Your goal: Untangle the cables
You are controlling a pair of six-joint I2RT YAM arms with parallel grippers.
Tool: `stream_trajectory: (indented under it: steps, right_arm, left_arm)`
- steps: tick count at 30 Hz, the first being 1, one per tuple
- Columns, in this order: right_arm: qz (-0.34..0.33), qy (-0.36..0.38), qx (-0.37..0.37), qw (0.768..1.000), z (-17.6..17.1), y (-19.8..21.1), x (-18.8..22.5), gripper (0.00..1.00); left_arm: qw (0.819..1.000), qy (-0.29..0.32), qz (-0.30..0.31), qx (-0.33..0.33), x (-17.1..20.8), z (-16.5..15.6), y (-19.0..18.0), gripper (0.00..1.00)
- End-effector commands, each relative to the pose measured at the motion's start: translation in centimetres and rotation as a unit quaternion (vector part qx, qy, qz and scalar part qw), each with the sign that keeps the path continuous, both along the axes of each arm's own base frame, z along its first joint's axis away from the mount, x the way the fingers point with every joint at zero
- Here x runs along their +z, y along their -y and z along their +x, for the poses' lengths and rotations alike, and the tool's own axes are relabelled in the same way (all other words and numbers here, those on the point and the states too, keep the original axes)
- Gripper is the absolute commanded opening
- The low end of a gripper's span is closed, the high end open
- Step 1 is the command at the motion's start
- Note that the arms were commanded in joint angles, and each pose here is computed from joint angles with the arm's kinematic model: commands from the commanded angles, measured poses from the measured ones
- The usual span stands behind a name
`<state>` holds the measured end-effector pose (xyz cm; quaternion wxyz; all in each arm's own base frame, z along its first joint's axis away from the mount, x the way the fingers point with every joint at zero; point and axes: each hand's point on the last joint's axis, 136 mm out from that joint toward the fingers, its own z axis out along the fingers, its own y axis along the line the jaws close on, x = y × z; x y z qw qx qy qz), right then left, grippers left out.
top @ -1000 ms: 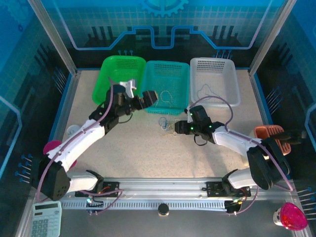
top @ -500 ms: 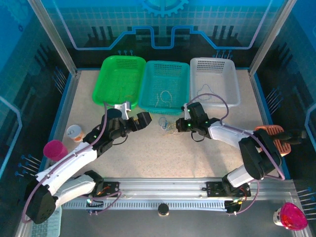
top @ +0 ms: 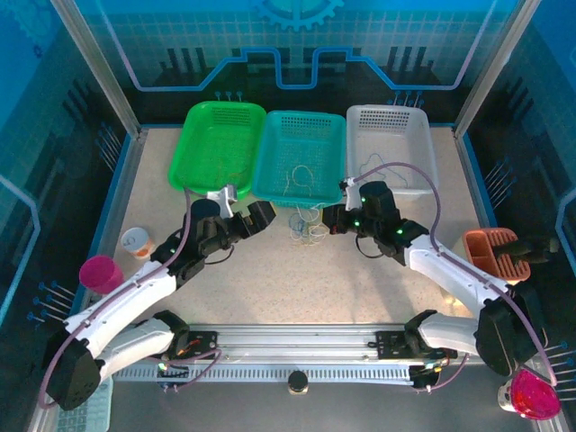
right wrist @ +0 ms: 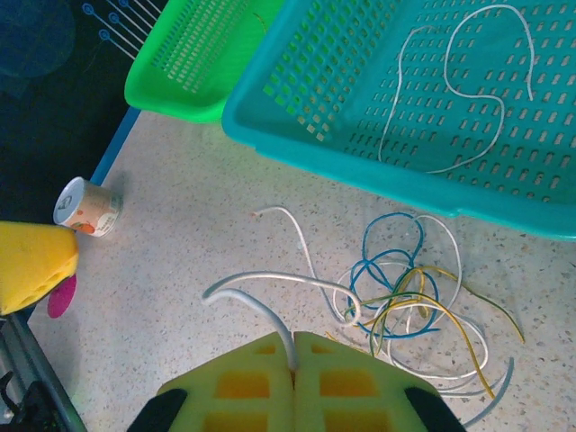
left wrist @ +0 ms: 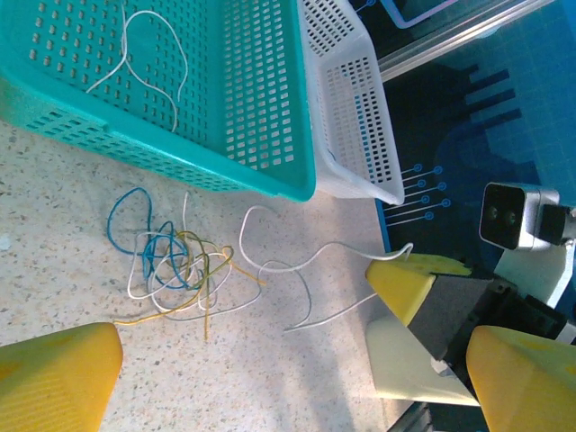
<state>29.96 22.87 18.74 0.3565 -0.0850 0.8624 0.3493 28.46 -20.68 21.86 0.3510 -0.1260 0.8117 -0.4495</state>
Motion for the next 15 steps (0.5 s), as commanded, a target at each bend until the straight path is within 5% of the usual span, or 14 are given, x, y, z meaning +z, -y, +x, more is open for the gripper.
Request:
stream_trajectory:
  steps: [1, 15]
  right_arm:
    - [0.004, 0.007, 0.022, 1.0, -1.1, -0.4, 0.6, 0.0]
    - [0.036, 0.04, 0.062, 0.997, -2.2, -1.4, 2.6, 0.0]
  left_arm:
    - [0.999, 0.003, -0.037, -0.01, 1.1, 0.3, 1.1, 0.99]
    - [0.999, -0.005, -0.036, -0.021, 0.1, 3.4, 3.6, 0.99]
